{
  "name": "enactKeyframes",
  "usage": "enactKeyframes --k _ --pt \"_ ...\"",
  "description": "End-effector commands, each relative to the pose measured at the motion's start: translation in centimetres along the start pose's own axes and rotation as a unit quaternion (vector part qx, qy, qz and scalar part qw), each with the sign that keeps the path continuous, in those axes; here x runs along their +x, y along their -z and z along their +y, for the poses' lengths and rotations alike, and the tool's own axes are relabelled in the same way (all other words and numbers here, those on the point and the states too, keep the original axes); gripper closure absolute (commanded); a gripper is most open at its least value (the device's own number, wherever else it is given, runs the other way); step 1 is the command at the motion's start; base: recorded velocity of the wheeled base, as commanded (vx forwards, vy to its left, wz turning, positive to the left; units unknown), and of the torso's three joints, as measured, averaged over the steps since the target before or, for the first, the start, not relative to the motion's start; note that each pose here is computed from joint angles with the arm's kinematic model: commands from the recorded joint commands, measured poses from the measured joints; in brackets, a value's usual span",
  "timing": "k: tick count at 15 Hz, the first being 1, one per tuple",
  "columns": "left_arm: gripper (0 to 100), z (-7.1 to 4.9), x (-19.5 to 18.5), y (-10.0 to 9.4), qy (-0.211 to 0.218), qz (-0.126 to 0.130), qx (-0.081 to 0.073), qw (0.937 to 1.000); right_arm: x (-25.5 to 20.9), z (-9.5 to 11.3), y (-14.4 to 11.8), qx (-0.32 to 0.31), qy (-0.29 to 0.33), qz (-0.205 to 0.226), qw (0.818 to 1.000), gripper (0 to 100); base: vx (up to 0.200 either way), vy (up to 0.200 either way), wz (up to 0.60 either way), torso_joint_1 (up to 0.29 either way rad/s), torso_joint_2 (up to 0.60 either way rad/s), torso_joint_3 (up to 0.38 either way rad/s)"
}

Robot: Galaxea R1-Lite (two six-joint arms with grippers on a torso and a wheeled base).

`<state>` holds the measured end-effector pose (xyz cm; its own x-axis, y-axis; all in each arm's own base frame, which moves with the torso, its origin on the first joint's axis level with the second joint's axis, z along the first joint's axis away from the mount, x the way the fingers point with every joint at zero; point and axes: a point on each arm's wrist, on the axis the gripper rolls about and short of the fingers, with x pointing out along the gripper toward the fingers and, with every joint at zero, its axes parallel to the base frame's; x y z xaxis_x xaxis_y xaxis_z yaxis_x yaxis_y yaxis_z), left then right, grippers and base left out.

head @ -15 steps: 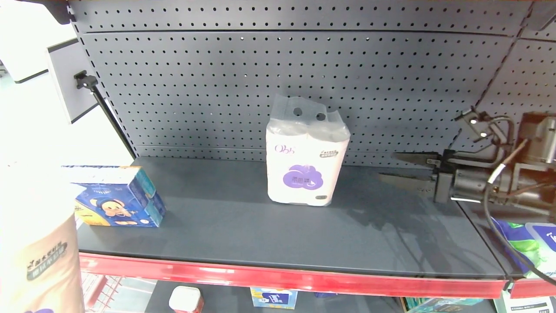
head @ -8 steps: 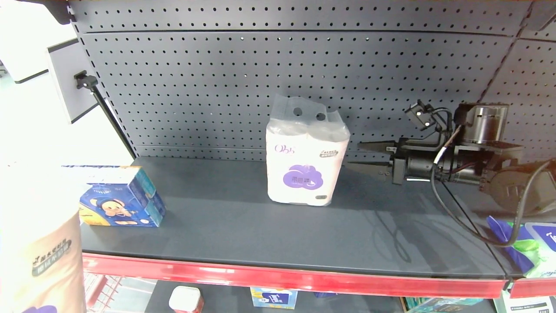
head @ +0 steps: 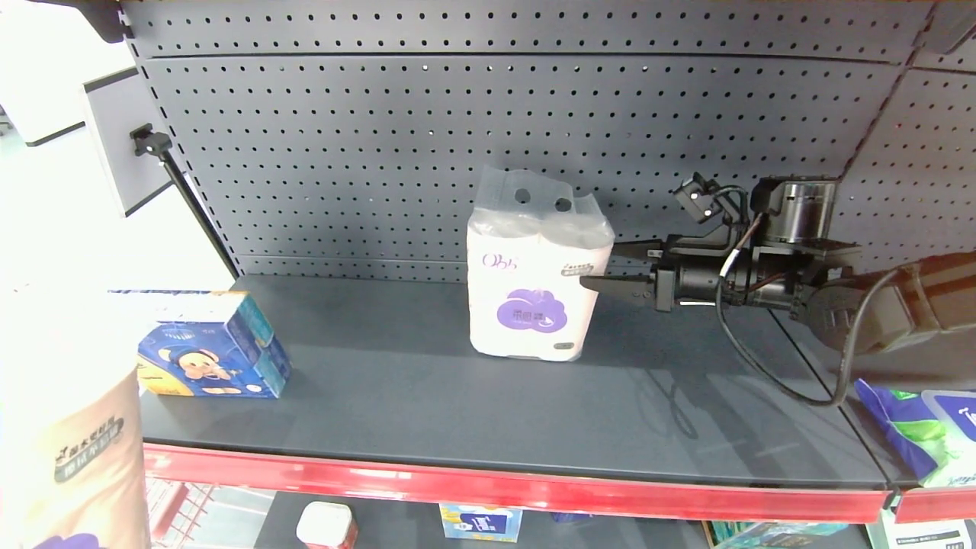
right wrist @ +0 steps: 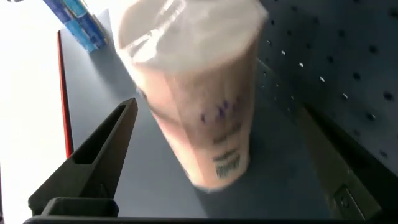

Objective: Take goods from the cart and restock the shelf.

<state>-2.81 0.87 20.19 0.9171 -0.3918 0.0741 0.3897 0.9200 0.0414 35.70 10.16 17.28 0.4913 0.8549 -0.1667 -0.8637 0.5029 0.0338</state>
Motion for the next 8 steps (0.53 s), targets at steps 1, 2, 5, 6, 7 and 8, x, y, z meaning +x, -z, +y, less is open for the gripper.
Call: enactKeyframes --k 1,2,5,6,7,8 --pt "100 0.0 0.0 0.0 0.001 0.0 0.001 1.0 1.0 -0.1 0.2 -0.002 -0.009 0.001 1.0 0 0.0 0.0 0.0 0.0 0.0 0.0" --pt "100 0.0 0.0 0.0 0.001 0.0 0.001 1.0 1.3 0.1 0.1 -0.003 -0.013 0.001 1.0 0 0.0 0.0 0.0 0.0 0.0 0.0" --pt "100 0.0 0.0 -0.1 0.001 -0.002 0.001 1.0 3.2 -0.4 0.3 -0.012 -0.025 -0.002 1.0 0 0.0 0.0 0.0 0.0 0.0 0.0" --pt "100 0.0 0.0 -0.1 0.001 -0.001 0.001 1.0 3.5 -0.3 0.4 -0.017 -0.028 -0.002 0.999 0 0.0 0.0 0.0 0.0 0.0 0.0" --pt "100 0.0 0.1 0.0 0.001 0.0 0.0 1.0 3.8 -0.2 0.5 -0.017 -0.033 0.0 0.999 0 0.0 0.0 0.0 0.0 0.0 0.0" --pt "100 0.0 0.1 -0.1 0.001 0.0 0.0 1.0 4.1 0.2 0.5 -0.018 -0.039 0.0 0.999 0 0.0 0.0 0.0 0.0 0.0 0.0"
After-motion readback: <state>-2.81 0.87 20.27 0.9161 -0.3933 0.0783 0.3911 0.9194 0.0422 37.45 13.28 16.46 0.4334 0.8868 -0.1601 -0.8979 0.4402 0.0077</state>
